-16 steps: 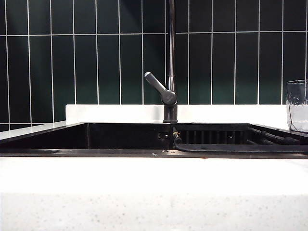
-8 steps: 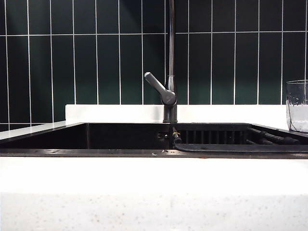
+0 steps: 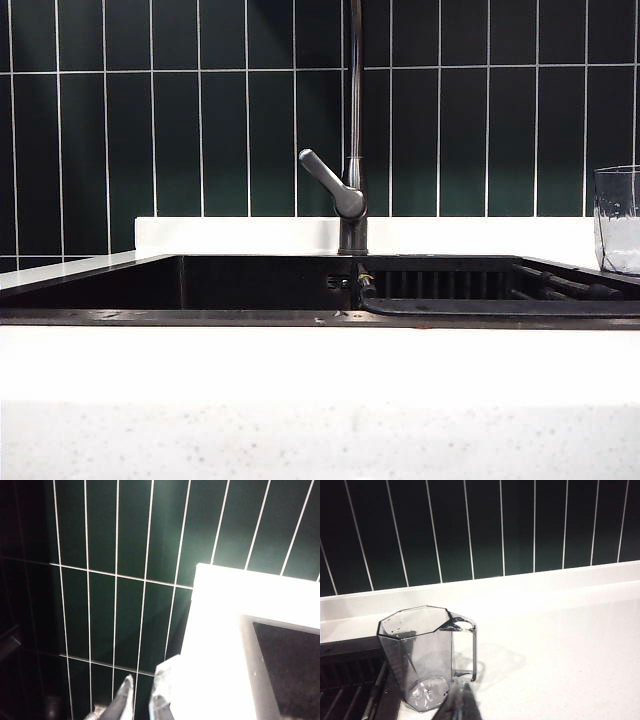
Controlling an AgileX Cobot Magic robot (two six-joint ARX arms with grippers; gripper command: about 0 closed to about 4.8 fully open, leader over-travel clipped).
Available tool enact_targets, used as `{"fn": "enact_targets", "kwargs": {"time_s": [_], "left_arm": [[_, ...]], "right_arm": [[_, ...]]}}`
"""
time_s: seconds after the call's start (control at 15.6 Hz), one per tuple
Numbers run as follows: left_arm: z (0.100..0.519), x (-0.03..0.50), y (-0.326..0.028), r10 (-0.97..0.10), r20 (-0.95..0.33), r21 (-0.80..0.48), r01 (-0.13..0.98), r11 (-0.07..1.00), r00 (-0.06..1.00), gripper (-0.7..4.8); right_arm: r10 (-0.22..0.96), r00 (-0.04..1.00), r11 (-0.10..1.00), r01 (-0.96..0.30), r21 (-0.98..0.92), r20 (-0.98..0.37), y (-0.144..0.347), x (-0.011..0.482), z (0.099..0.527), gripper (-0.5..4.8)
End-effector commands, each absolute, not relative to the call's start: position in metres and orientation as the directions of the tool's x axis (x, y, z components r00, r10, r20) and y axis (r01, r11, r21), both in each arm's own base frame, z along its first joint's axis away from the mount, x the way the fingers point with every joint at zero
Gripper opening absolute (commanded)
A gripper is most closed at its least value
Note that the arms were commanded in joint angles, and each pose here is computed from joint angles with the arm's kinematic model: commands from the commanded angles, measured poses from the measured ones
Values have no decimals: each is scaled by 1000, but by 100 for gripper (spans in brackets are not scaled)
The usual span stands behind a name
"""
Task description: Pick up the mug next to the sink, go to the faucet to get some water, pour the water into the sink, and finally put the mug back to its place.
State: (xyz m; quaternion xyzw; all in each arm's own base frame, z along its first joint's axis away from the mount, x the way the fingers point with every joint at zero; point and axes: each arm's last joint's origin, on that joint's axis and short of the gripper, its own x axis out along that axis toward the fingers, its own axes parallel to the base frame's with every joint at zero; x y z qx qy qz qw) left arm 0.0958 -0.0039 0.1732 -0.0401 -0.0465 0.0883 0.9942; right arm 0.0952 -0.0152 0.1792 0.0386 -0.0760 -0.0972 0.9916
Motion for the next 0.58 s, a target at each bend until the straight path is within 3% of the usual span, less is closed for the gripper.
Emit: {"fn": "enact_targets", "kwargs": {"time_s": [0.06,0.19,0.32,0.58], "left_arm": [[163,96,-5,154,-25,-53,-155,986,988,53],[162,97,-8,56,-31,-54,-57,997,998,53],[169,96,-11,-71,42,-63,74,995,997,53],[175,96,-12,-95,100,-64,102,993,990,53]], "right_arm": [[-205,967,977,193,94,150,-15,95,178,-5],[-206,971,976,196,93,121,-15,96,176,-5],[-206,974,976,198,91,90,-15,96,173,-5],[-139,987,988,132,85,84,-13,97,172,-5]]}}
